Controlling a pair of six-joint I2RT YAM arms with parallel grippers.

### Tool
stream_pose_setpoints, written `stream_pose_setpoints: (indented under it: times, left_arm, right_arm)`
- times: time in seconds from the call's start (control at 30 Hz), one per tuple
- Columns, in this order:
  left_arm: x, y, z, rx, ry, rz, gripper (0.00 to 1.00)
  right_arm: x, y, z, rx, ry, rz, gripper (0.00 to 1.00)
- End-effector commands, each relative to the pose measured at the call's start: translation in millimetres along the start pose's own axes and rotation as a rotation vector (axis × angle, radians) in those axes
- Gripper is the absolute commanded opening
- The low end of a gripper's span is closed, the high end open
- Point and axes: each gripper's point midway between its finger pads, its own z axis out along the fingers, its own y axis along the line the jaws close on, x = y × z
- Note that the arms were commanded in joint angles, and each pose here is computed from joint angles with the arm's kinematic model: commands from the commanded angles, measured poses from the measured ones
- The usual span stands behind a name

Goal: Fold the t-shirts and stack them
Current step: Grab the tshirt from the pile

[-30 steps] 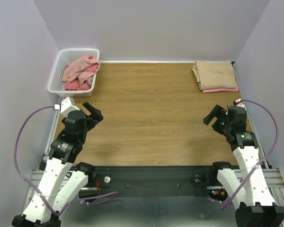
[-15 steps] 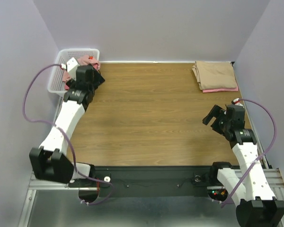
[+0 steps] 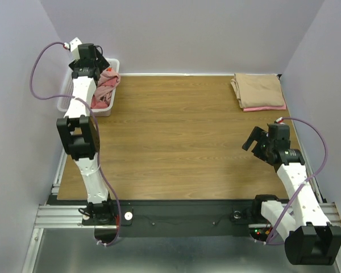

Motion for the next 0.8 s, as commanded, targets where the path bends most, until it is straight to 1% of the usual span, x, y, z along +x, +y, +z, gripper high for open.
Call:
stream_pose_setpoints:
  times: [0.0, 0.03, 0.13, 0.2, 0.23, 0.27, 0.33, 0.37, 0.4, 0.47, 0.5, 0.57, 0.67, 0.7, 0.77]
  left_arm:
    - [3, -23, 25, 0.054, 0.017, 0.048, 0.93]
    - [-2, -28, 30, 0.073, 0.005, 0.044, 0.93]
    - [9, -30, 53, 0.08, 0.018, 0.038, 0.92]
    - [13, -29, 62, 0.085, 0.028, 0.02, 0.89]
    - [16, -28, 67, 0.09, 0.036, 0.011, 0.83]
    - [15, -28, 69, 0.097, 0.033, -0.005, 0.74]
    - [14, -31, 67, 0.112, 0.032, -0.016, 0.59]
    - [17, -30, 67, 0.112, 0.039, -0.018, 0.54]
    - [11, -31, 64, 0.117, 0.024, -0.023, 0.42]
    - [11, -30, 62, 0.117, 0.021, -0.024, 0.32]
    - [9, -31, 61, 0.121, 0.018, -0.025, 0.14]
    - [1, -33, 54, 0.125, 0.007, -0.03, 0.0]
    - [-17, -35, 39, 0.123, -0.022, -0.033, 0.0]
    - [-33, -38, 27, 0.131, -0.049, -0.037, 0.0]
    - [-50, -37, 12, 0.126, -0.088, -0.035, 0.0]
  right_arm:
    - [-18, 9, -5, -0.036, -0.061, -0.009, 1.0]
    - [-17, 9, -4, -0.035, -0.058, -0.009, 1.0]
    - [-16, 7, -4, -0.027, -0.06, -0.006, 1.0]
    - [-16, 7, -4, -0.03, -0.062, -0.006, 1.0]
    - [-15, 7, -4, -0.031, -0.06, -0.006, 1.0]
    - [-16, 7, -4, -0.028, -0.062, -0.004, 1.0]
    - [-15, 6, -3, -0.027, -0.057, -0.005, 1.0]
    - [-14, 7, -3, -0.029, -0.054, -0.005, 1.0]
    - [-14, 7, -2, -0.03, -0.052, -0.005, 1.0]
    - [-13, 7, -2, -0.032, -0.051, -0.005, 1.0]
    - [-13, 8, -2, -0.034, -0.05, -0.005, 1.0]
    - [-13, 8, -2, -0.036, -0.05, -0.005, 1.0]
    - [-12, 8, -2, -0.039, -0.047, -0.007, 1.0]
    - [-12, 9, -2, -0.043, -0.045, -0.007, 1.0]
    - [-12, 10, -3, -0.049, -0.046, -0.007, 1.0]
